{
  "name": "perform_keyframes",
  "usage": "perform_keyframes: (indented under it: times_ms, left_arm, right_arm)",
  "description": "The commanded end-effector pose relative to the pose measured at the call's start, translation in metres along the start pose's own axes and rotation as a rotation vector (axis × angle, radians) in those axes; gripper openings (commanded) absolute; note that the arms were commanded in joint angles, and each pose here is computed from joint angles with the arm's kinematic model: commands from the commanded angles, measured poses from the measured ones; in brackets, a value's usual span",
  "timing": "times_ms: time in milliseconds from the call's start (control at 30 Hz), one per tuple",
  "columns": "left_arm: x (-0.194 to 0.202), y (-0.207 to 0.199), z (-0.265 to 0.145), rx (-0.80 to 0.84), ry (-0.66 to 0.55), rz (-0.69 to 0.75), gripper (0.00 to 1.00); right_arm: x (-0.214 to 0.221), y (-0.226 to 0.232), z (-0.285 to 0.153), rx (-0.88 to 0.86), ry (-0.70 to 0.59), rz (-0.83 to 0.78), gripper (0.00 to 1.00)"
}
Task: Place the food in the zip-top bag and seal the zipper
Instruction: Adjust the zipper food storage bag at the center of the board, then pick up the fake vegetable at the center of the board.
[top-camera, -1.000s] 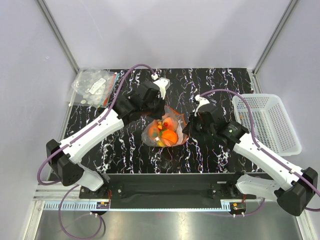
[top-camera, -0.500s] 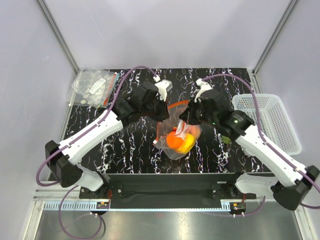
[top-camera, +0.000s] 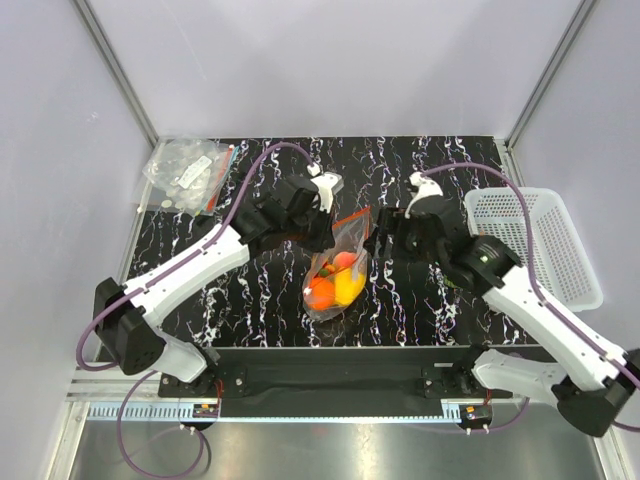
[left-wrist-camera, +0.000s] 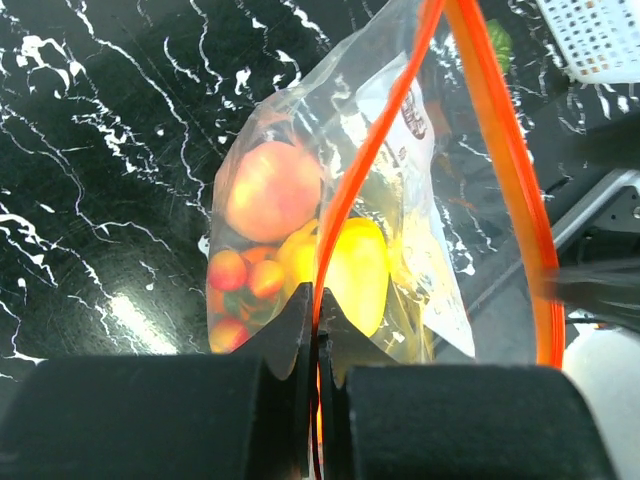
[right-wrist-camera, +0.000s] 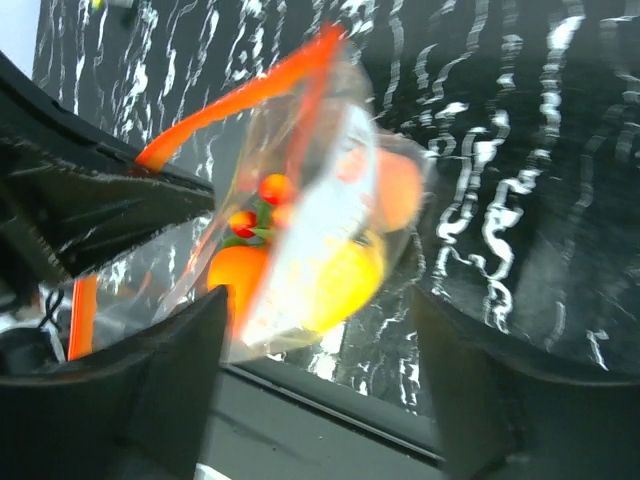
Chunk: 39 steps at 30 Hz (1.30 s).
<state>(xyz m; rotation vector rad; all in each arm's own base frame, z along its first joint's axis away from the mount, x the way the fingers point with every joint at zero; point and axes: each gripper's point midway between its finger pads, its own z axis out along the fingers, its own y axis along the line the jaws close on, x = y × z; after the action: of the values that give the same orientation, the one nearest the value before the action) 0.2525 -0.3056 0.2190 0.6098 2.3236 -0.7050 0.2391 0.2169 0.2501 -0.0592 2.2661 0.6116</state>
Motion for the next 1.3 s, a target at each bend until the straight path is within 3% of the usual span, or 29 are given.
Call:
perform_keyframes:
  times_ms: [0, 133, 200, 300, 400, 600, 1267]
  left_arm:
    - [-0.014, 0.006, -0.005, -0.023, -0.079, -0.004, 0.02]
    - [-0.012, 0.017, -0.004, -0.064, -0.077, -0.008, 0.02]
    - [-0.013, 0.018, -0.007, -0.067, -0.089, -0.005, 0.02]
    - [-0.015, 0.019, -0.013, -0.067, -0.114, -0.006, 0.02]
    - [-0.016, 0.015, -0.017, -0.047, -0.129, -0.005, 0.02]
    - [-0.018, 0.008, -0.018, -0.009, -0.141, -0.002, 0.02]
    - [-0.016, 0.007, -0.017, 0.013, -0.164, 0.009, 0.02]
  right_arm:
    - [0.002, -0.031, -0.02, 0.12, -0.053, 0.015, 0.85]
    - [0.006, -0.065, -0.035, 0.278, -0.112, 0.104, 1.0]
    - [0.015, -0.1, -0.045, 0.434, -0.154, 0.158, 1.0]
    - [0.036, -0.138, -0.053, 0.631, -0.233, 0.395, 1.0]
    - [0.055, -0.17, -0.062, 0.827, -0.282, 0.514, 1.0]
    - [0.066, -0.211, -0.047, 1.056, -0.293, 0.618, 1.0]
    - [0.069, -0.267, 0.044, 1.378, -0.3, 0.598, 1.0]
